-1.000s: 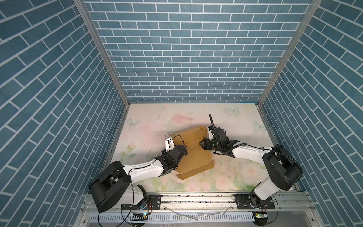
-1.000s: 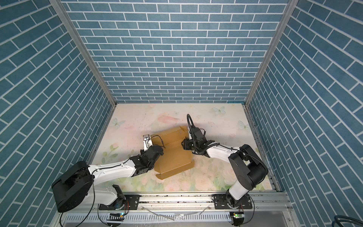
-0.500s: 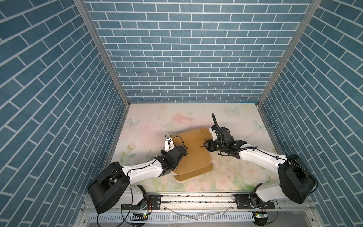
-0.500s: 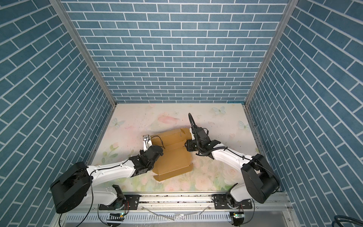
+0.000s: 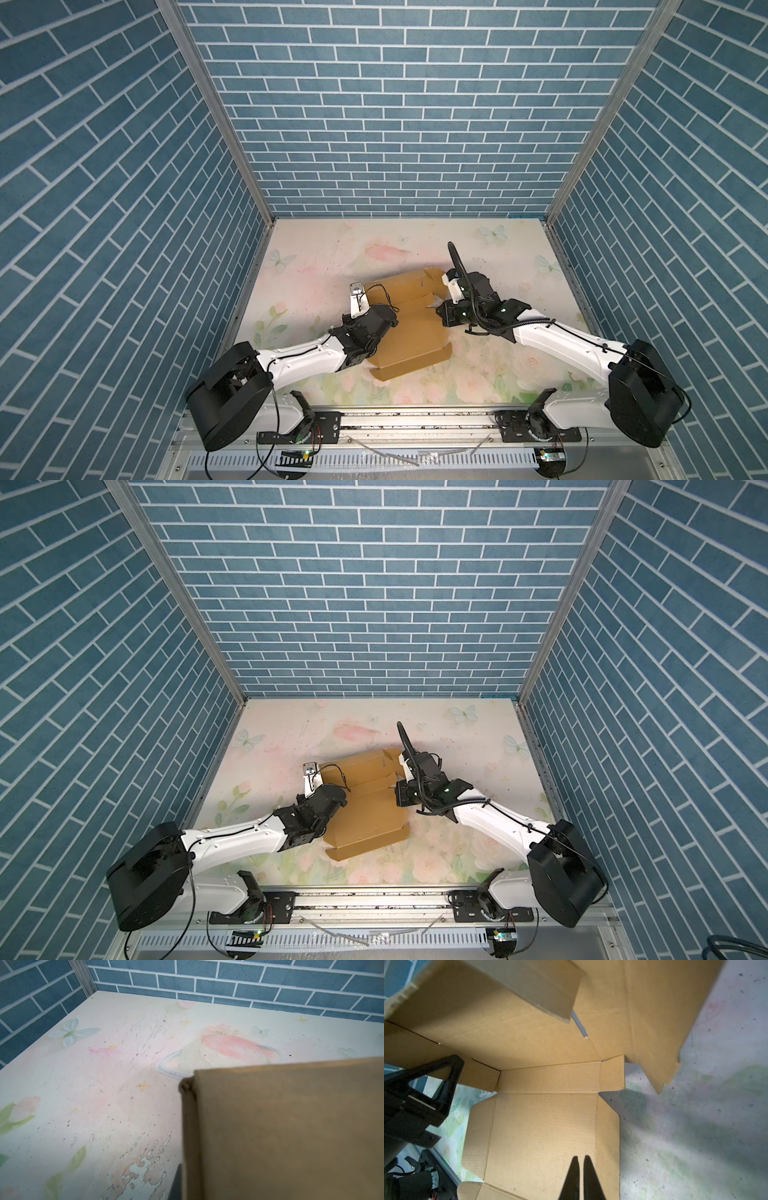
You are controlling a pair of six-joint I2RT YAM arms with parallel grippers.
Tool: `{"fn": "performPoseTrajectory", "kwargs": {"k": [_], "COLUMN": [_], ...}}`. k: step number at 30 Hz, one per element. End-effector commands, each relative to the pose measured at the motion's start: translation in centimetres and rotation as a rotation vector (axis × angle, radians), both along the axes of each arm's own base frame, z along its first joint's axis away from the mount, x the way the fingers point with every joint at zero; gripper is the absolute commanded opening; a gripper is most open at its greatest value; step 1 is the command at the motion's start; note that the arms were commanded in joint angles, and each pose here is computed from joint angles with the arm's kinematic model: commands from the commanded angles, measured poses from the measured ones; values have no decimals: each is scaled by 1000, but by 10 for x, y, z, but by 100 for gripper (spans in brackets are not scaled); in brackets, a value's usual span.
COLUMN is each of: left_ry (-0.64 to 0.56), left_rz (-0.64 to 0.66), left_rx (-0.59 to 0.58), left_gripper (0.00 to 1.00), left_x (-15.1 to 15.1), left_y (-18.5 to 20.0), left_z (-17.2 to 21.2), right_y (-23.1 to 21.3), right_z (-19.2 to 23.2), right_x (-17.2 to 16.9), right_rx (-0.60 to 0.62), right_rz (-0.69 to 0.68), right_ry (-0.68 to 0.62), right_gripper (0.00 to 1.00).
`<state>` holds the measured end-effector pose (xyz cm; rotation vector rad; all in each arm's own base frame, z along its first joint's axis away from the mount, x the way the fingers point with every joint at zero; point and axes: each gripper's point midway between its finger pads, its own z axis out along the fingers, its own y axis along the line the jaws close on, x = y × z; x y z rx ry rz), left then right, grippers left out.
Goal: Fold the paper box
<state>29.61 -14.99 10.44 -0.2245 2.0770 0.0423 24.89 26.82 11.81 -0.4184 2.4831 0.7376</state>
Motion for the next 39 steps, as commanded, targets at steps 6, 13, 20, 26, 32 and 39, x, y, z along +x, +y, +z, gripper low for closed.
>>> {"fn": "performPoseTrajectory", "kwargs": {"k": [6, 13, 20, 26, 32, 39], "left_ry": [-27, -32, -29, -30, -15, -19], "left_rz": [38, 50, 63, 63, 57, 62], "left_rx": [-15, -29, -59, -64, -49, -45], "left_gripper": [3, 3, 3, 3, 3, 3], "left_x": [1, 1, -3, -4, -4, -8], "left_y": [6, 7, 11, 12, 11, 17], "left_z": [14, 15, 13, 14, 10, 10], "right_y": [-10, -17, -20, -25, -40, -52], "right_z": [-49, -74, -89, -91, -52, 5], "right_x": [-22, -31, -33, -26, -12, 8], "right_rx": [-37, -54, -54, -99, -168, -188], "right_rz": [-10, -32, -52, -71, -88, -85], "right_ry": [105, 152, 166, 140, 25, -93], "right_gripper": [6, 6, 5, 5, 12, 28]}}
